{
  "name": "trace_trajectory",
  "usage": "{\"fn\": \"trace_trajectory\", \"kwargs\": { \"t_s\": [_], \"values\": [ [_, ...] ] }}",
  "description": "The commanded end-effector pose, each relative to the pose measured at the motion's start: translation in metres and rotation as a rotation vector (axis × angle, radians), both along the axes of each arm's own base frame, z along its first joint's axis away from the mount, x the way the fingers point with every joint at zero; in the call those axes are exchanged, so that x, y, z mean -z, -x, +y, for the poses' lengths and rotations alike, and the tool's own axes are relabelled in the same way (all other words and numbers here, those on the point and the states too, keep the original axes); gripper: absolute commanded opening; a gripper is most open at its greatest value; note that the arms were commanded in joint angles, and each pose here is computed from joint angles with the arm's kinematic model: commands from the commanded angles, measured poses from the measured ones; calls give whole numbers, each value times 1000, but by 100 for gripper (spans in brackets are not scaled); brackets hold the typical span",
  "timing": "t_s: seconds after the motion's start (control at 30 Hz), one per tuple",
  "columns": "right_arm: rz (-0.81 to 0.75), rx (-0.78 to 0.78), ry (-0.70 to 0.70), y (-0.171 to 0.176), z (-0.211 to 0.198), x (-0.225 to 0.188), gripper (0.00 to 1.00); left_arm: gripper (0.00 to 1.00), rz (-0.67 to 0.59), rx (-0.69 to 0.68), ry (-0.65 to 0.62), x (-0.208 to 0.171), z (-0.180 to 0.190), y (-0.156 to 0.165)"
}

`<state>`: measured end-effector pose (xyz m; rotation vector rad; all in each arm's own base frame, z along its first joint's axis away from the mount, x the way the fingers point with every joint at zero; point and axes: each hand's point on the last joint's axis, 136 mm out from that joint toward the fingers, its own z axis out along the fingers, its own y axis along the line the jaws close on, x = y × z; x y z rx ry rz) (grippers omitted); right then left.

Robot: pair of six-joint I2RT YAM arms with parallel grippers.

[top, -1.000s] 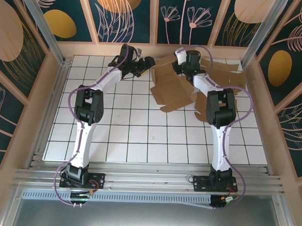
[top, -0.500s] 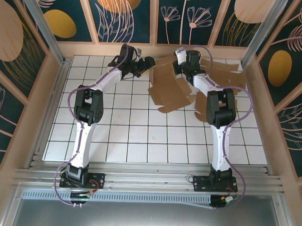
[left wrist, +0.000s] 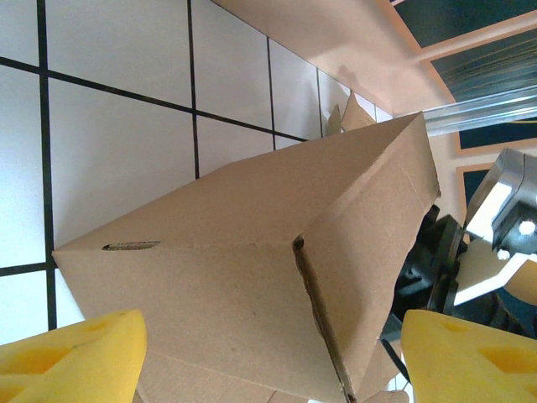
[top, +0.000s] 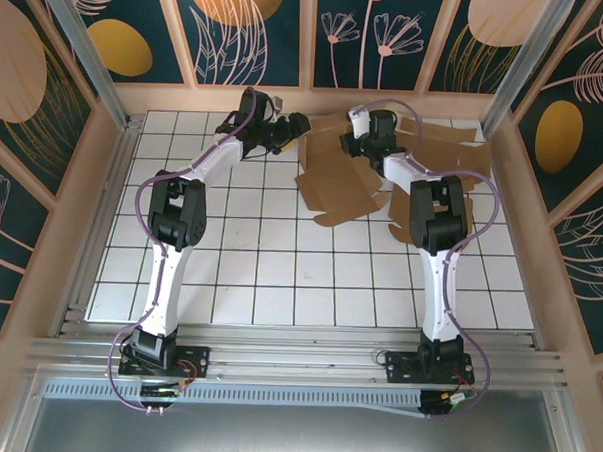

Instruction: Fold the paper box

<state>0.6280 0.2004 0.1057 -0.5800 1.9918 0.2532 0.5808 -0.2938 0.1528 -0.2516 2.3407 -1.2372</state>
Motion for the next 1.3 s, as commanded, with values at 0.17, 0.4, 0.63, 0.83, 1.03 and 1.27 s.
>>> {"fn": "trace_trajectory", "kwargs": {
  "t_s": [0.17, 0.4, 0.63, 0.83, 1.03, 1.27],
  "values": [
    [-33, -18, 4, -5, 1, -9, 10, 81, -91, -14, 15, -50, 3, 5],
    [-107, -138, 115, 26, 4, -74, 0, 90, -284, -93, -164, -116, 42, 27],
    [-182, -295, 771, 81, 7, -150, 0, 95, -509, -240, -392, -192, 113, 102],
    [-185, -494, 1481, 138, 13, -127, 0, 95, -692, -321, -395, -224, 148, 171],
    [-91, -831, 1587, 208, 41, -57, 5, 95, -706, -348, -331, -217, 158, 204],
    [-132, -1049, 1607, 270, 73, -6, 17, 95, -656, -316, -271, -191, 152, 215]
  ]
}}
